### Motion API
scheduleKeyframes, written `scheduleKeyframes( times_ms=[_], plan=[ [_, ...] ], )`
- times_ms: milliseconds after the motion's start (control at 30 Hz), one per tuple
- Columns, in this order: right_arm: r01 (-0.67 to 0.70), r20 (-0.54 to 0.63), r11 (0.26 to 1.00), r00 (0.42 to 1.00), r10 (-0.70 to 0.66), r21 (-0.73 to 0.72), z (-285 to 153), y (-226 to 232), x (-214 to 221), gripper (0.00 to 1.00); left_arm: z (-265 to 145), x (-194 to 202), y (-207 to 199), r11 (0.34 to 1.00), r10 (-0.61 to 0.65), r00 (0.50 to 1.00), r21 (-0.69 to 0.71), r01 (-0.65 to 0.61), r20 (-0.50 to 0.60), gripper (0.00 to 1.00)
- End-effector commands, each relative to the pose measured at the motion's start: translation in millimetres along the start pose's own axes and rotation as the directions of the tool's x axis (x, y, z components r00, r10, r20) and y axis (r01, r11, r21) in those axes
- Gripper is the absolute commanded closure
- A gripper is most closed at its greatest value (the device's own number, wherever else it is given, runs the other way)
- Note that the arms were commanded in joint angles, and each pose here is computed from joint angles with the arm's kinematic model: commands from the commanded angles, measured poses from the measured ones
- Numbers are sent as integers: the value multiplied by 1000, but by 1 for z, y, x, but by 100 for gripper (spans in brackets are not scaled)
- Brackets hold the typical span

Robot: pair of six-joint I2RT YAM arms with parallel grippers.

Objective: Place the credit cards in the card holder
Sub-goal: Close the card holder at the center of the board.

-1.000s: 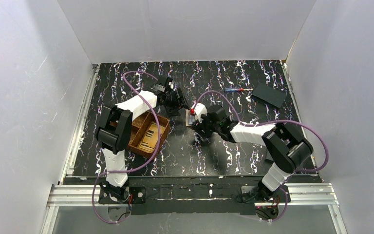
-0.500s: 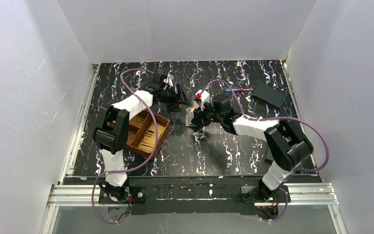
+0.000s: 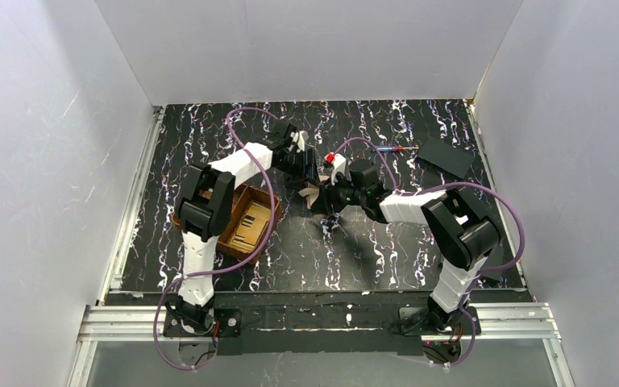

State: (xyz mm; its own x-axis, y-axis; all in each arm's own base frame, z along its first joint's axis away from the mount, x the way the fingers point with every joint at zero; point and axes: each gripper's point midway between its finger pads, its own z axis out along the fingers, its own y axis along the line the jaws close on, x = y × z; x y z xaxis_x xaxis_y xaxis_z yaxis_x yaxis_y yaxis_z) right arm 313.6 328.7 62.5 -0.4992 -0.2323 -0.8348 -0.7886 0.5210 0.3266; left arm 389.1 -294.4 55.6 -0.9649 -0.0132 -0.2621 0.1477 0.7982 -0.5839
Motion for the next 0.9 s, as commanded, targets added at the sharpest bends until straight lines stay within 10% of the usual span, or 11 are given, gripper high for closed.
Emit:
scheduleKeyframes(
  times_ms=[0, 433, 867],
  plan=[
    [-102, -6, 995, 995, 102, -9, -4, 4, 1, 48, -1, 13, 21, 984, 100, 992, -143, -110, -78, 47],
    [-605, -26, 795, 795, 606, 43, -50, -28, -12, 41, 8, 37, 65, 946, 67, 981, -300, -120, -183, 77],
    [-750, 9, 654, 657, 754, -95, -4, -42, -7, 44, 19, 69, 99, 946, -55, 965, -323, -32, -256, 89]
  ],
)
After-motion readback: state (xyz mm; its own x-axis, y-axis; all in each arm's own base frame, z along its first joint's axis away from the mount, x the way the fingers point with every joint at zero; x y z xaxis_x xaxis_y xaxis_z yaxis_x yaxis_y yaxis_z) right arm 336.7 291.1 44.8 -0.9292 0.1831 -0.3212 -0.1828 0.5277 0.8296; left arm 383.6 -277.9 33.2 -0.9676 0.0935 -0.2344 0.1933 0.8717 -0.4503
